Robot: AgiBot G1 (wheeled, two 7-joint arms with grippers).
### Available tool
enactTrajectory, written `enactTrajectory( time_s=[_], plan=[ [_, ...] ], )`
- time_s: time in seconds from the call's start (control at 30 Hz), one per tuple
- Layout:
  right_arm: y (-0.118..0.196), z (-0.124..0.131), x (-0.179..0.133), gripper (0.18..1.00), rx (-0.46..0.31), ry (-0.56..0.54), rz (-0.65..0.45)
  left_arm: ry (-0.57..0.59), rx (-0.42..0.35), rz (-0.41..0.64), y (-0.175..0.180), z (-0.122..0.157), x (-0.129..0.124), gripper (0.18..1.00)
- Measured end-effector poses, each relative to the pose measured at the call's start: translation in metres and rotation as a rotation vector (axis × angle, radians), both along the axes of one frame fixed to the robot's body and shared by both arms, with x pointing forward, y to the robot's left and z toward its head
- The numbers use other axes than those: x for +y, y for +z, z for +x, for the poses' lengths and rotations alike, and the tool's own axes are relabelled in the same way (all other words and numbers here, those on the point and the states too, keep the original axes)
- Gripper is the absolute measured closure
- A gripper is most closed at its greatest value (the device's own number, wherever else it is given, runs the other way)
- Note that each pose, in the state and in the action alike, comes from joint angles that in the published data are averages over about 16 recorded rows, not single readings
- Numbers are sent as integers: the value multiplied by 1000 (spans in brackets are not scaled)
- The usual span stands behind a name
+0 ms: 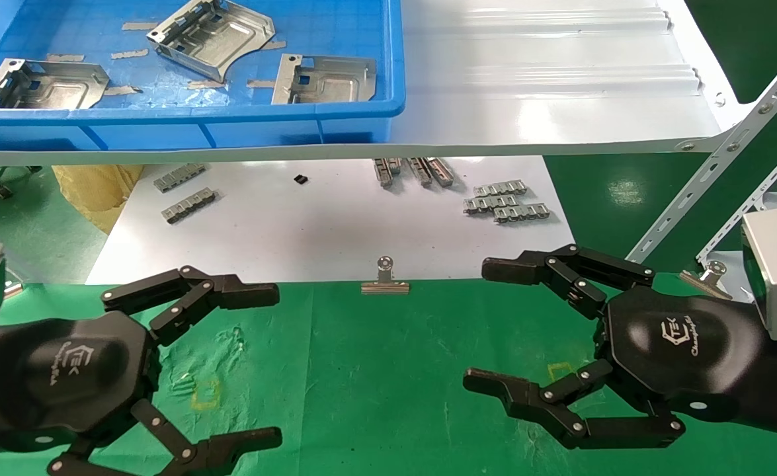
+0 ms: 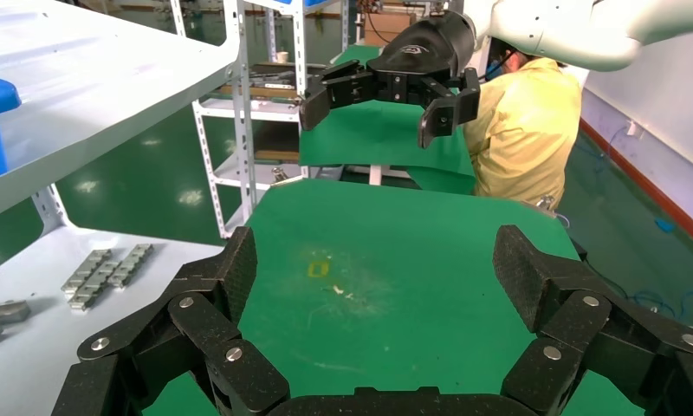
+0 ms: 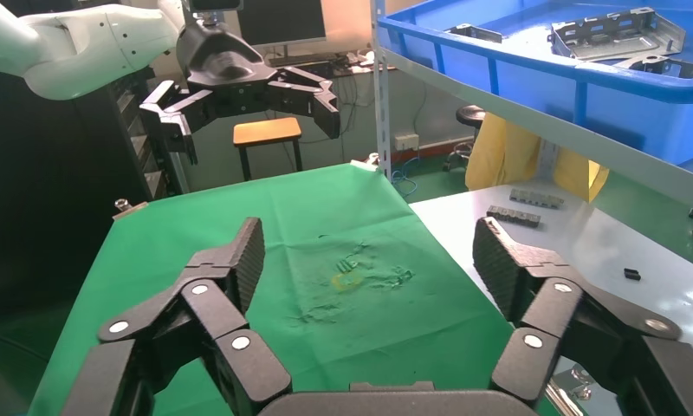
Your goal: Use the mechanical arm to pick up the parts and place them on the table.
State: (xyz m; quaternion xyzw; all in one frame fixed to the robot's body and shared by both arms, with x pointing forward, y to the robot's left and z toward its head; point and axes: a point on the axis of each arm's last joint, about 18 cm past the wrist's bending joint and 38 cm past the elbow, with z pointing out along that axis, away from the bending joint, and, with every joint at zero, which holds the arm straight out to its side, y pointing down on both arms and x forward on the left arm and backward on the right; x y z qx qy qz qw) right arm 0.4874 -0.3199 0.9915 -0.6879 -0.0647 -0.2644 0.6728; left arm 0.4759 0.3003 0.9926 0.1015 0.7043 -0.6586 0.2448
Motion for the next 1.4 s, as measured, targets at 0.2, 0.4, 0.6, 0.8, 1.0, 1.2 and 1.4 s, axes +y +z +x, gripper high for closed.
enactTrajectory(
  time_s=[0.2, 0.4, 0.6, 0.8, 1.0, 1.2, 1.4],
  plan=[
    [0, 0, 0, 326, 0, 0, 0, 0, 0, 0, 0, 0, 0, 183],
    [0, 0, 0, 449, 0, 0, 0, 0, 0, 0, 0, 0, 0, 183],
    [0, 0, 0, 588, 0, 0, 0, 0, 0, 0, 0, 0, 0, 183],
    [0, 0, 0, 722, 0, 0, 0, 0, 0, 0, 0, 0, 0, 183],
    [0, 0, 0, 838, 0, 0, 0, 0, 0, 0, 0, 0, 0, 183],
    [0, 0, 0, 918, 0, 0, 0, 0, 0, 0, 0, 0, 0, 183],
    [0, 0, 0, 968, 0, 0, 0, 0, 0, 0, 0, 0, 0, 183]
  ],
)
